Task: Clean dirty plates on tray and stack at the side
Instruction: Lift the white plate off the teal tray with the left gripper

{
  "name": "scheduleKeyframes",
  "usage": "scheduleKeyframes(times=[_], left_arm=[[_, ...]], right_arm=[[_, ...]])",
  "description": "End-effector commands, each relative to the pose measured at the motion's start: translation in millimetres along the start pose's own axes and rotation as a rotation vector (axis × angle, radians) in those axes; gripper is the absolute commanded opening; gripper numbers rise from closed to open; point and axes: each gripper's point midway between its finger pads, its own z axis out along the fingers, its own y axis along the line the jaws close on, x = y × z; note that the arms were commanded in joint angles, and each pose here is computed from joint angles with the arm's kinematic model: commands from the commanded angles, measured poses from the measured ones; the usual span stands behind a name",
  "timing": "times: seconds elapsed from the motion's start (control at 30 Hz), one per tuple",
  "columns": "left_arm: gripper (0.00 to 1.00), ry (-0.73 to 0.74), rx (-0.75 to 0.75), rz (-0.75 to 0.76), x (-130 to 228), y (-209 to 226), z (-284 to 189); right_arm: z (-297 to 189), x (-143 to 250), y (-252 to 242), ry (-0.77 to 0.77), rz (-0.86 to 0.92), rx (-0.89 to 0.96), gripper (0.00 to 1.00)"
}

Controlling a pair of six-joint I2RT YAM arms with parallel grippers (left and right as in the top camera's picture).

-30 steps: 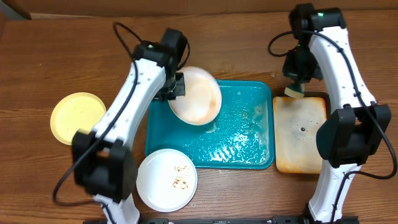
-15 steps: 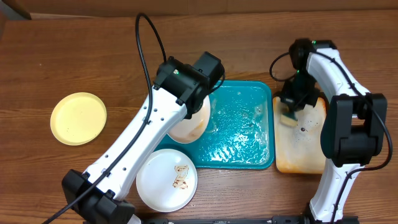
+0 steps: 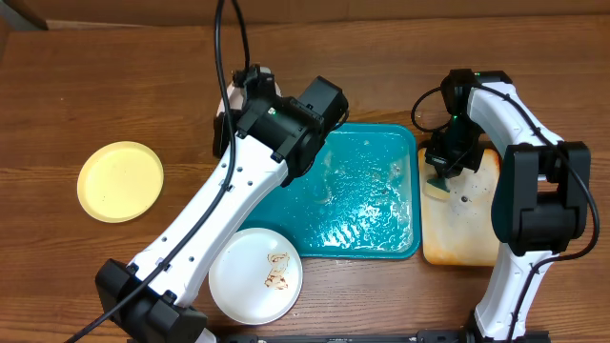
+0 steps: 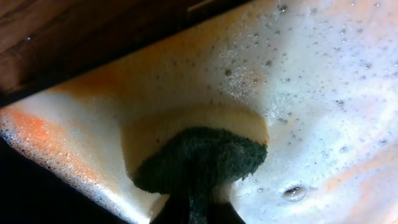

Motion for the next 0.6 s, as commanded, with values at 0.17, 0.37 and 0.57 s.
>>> scheduleKeyframes(times=[0.17,0.37,0.57], left_arm=[[0.04,-0.183,-0.211,0.122,-41,34,-11],[0.04,-0.291,-0.336,0.191,-75,40,-31],[0.04,-0.338,-0.398,0.237,-102,34,-56]], right_arm=[[-7,1,2,-0.021,-0.008,-0.018,0.04],[-7,0,2,-0.022,-0.008,-0.02,0.04],[-7,0,5,-0.019,-0.008,-0.032,0.04]])
